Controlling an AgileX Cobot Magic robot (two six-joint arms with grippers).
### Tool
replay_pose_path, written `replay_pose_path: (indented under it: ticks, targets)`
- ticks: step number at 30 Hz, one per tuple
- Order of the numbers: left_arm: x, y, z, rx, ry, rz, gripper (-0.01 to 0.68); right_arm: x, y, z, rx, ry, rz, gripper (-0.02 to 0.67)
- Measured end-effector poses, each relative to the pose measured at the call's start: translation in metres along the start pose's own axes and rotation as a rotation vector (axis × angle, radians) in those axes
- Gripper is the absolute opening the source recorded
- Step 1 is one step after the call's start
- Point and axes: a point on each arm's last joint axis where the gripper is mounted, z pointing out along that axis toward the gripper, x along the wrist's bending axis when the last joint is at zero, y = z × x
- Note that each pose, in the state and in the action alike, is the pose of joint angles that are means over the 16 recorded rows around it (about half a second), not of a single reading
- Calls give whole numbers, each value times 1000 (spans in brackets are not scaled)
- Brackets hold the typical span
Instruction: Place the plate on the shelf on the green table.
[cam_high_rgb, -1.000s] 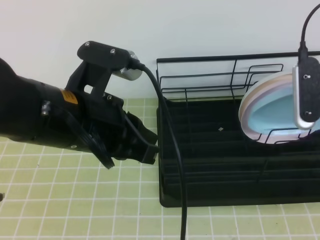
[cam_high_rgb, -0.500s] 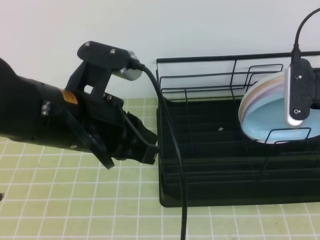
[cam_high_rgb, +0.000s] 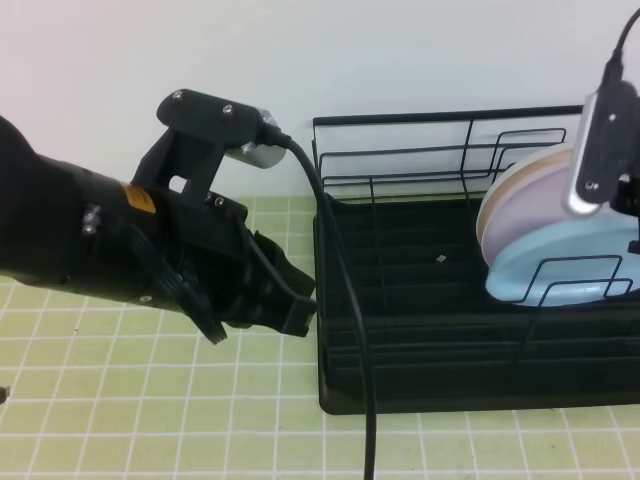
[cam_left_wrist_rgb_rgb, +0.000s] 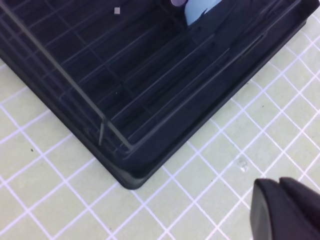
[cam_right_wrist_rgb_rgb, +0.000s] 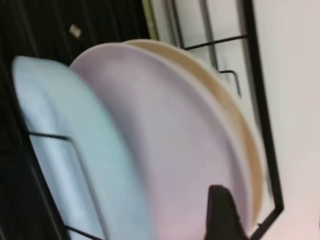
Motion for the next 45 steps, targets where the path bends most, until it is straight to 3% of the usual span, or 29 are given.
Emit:
replay_pose_path:
  ticks: [4,9,14,19,24,28,36,45]
  targets:
    - [0,-1,0,6,-2,-2,0,-5,1,-12,-9,-29,99,313]
    - [0,-1,0,7,-2,-5,0,-7,-1,-32,12,-10,241,202]
    - [0,0,0,-2,1,-10,0,0,-5,-49,69,86,373,87]
    - [0,1,0,-14,4,-14,0,12,-7,-52,124,214,418,15]
    - [1,2,0,-21,6,-17,0,24,-8,-38,160,323,412,0]
    - [1,2,0,-21,6,-17,0,29,-9,-19,170,344,392,-2]
    - [0,1,0,-17,6,-16,0,32,-13,13,186,283,361,-2]
    - [0,1,-1,-14,7,-16,-1,23,-12,21,152,165,380,-2]
